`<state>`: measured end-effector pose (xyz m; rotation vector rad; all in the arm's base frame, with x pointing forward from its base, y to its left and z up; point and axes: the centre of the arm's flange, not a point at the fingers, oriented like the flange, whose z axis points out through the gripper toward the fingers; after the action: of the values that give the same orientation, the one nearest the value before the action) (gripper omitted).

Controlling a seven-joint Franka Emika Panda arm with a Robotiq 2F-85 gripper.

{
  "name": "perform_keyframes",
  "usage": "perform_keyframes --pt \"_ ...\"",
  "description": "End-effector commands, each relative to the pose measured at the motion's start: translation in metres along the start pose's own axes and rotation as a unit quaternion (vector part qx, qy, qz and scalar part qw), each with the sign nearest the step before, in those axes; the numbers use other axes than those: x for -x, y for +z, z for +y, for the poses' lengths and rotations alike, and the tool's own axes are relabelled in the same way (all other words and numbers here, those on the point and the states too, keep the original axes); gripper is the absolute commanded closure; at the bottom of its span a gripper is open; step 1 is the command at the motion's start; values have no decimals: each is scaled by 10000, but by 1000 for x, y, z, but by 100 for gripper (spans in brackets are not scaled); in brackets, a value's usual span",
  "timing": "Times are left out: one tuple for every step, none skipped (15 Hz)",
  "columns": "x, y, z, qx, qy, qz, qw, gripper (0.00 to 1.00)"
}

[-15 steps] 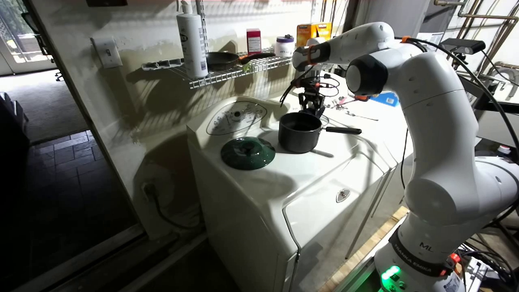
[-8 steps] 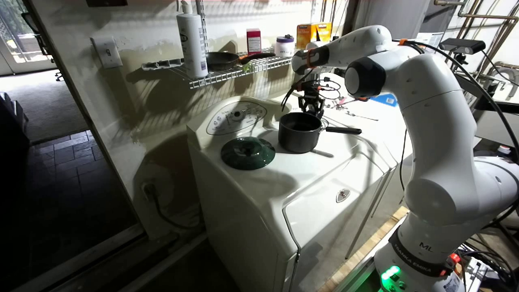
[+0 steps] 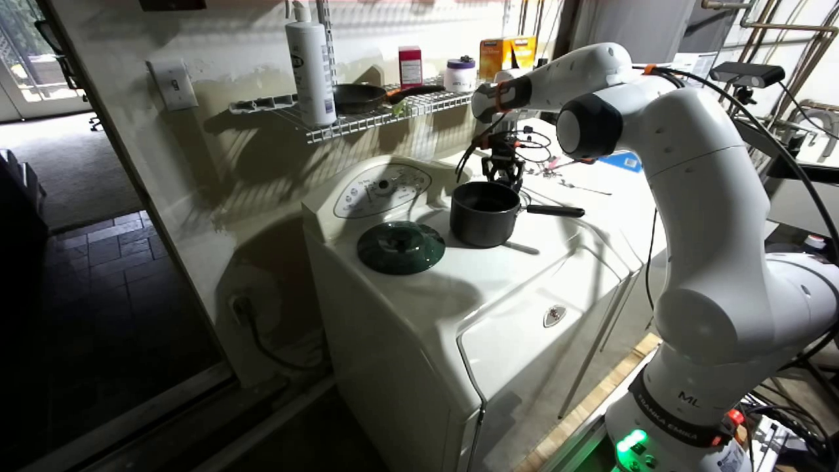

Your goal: Use the black pot holder to remove the glass lid from the pot.

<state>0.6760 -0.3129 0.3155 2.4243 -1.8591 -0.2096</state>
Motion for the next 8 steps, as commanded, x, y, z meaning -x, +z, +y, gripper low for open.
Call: perform_keyframes --pt "-1 -5 0 -42 -129 57 9999 2" --pt "-1 -5 0 -34 -143 54 9999 1" --pt "0 -5 0 -33 -152 56 9999 0" --pt "0 -5 1 -36 -161 62 9998 0" --pt "1 -6 1 -37 -173 73 9998 0" --pt "2 -6 2 -19 -190 88 9998 0" --pt "2 -7 3 -10 -188 103 9998 0" --pt "3 -7 4 1 -210 106 9997 0"
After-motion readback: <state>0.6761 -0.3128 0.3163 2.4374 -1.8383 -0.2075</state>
